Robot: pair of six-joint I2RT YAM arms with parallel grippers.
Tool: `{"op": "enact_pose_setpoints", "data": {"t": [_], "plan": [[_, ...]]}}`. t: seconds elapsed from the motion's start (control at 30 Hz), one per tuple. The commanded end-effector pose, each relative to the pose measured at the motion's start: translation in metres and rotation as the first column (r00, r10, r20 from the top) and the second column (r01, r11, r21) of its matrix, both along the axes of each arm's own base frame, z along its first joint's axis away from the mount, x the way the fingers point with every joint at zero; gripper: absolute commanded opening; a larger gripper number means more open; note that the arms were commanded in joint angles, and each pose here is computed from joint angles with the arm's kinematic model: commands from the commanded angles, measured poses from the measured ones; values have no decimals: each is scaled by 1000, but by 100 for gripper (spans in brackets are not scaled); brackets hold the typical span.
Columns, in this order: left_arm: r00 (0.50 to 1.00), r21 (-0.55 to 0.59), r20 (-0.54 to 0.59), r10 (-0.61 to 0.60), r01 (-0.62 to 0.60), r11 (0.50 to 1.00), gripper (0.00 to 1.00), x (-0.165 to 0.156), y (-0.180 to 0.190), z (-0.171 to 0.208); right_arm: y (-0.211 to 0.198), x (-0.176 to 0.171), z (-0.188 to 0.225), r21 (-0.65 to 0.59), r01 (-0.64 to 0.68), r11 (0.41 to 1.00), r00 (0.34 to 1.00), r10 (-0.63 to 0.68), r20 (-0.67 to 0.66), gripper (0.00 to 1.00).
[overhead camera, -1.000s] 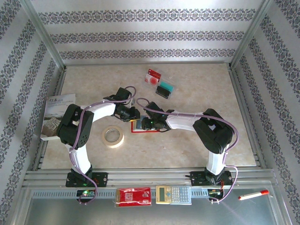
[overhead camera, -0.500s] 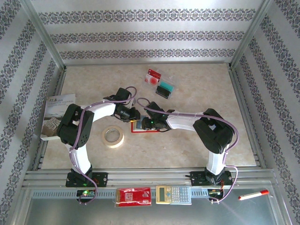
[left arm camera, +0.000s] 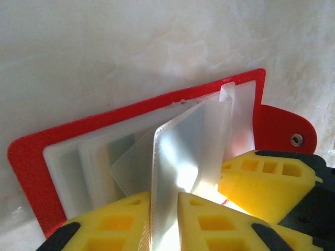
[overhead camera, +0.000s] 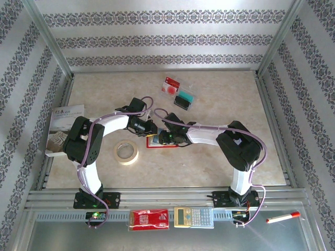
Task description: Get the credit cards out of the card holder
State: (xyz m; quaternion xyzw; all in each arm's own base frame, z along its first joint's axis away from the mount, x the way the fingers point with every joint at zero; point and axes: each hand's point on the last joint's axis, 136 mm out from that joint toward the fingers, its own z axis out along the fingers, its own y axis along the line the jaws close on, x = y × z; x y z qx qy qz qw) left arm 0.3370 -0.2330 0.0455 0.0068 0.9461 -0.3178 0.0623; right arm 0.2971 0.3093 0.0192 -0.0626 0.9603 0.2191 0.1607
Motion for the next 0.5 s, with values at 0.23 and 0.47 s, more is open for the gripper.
{"op": "enact_pose_setpoints", "data": {"t": [0.23, 0.47], "plan": [[998, -13, 38, -44, 45, 999, 24, -5, -6, 19, -14, -13, 14, 16, -44, 999, 999, 44, -4, 37], [997, -35, 36, -64, 65, 997, 24, -6, -10, 21, -15, -6, 45, 78, -31, 996, 997, 26, 66, 37]]}}
